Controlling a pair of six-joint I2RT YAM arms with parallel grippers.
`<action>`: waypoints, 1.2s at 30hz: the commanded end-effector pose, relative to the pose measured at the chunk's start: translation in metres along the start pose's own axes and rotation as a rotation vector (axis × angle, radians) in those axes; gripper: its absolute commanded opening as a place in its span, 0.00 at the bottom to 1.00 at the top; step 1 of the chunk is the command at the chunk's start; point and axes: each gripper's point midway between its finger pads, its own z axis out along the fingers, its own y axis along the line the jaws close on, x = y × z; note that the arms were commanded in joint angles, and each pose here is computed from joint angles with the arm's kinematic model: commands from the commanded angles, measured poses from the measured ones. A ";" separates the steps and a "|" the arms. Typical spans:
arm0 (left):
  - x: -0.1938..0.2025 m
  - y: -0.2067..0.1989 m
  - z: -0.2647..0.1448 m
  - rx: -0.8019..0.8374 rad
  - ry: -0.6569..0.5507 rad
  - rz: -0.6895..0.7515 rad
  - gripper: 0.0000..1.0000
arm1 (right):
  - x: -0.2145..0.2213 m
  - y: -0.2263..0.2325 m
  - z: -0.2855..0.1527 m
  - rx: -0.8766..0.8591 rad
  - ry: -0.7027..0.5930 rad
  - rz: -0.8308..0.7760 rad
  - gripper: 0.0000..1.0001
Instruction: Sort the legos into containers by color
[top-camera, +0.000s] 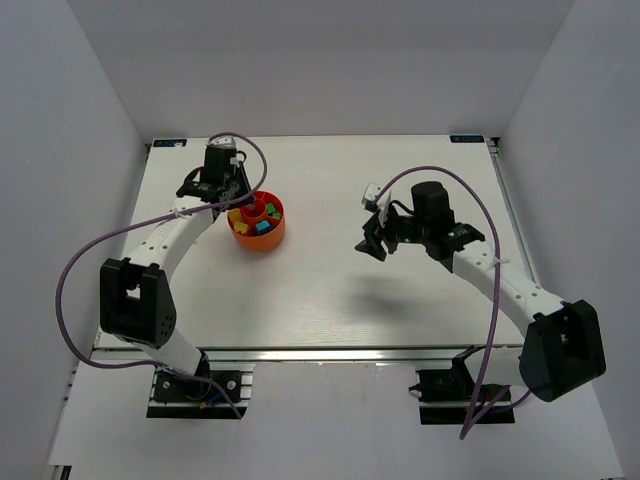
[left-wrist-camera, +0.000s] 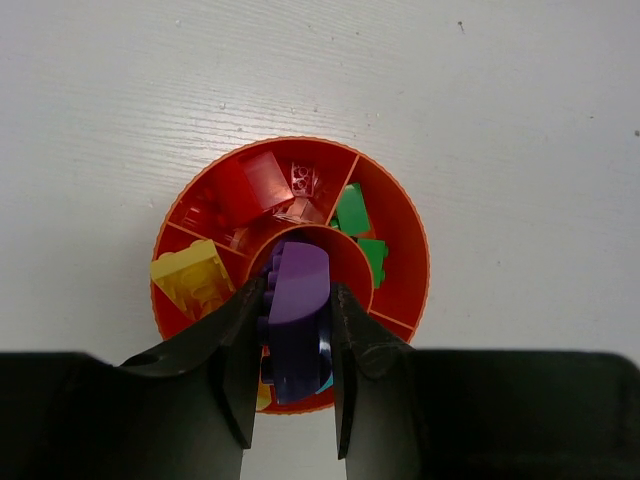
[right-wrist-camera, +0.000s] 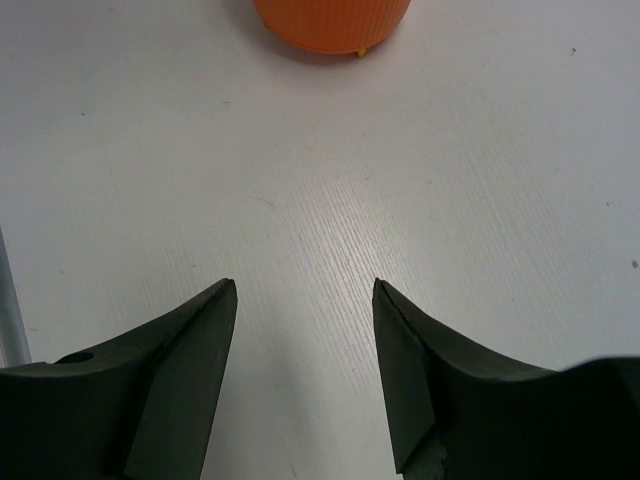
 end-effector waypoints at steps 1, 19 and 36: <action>-0.026 -0.011 -0.005 0.059 -0.048 -0.008 0.06 | -0.010 0.003 -0.007 -0.006 -0.039 -0.001 0.63; -0.037 -0.010 -0.018 0.075 -0.049 0.006 0.56 | -0.008 -0.011 -0.018 0.028 -0.054 0.033 0.70; 0.026 -0.050 -0.155 0.682 -0.451 0.332 0.78 | 0.013 -0.072 -0.057 0.390 0.043 0.299 0.89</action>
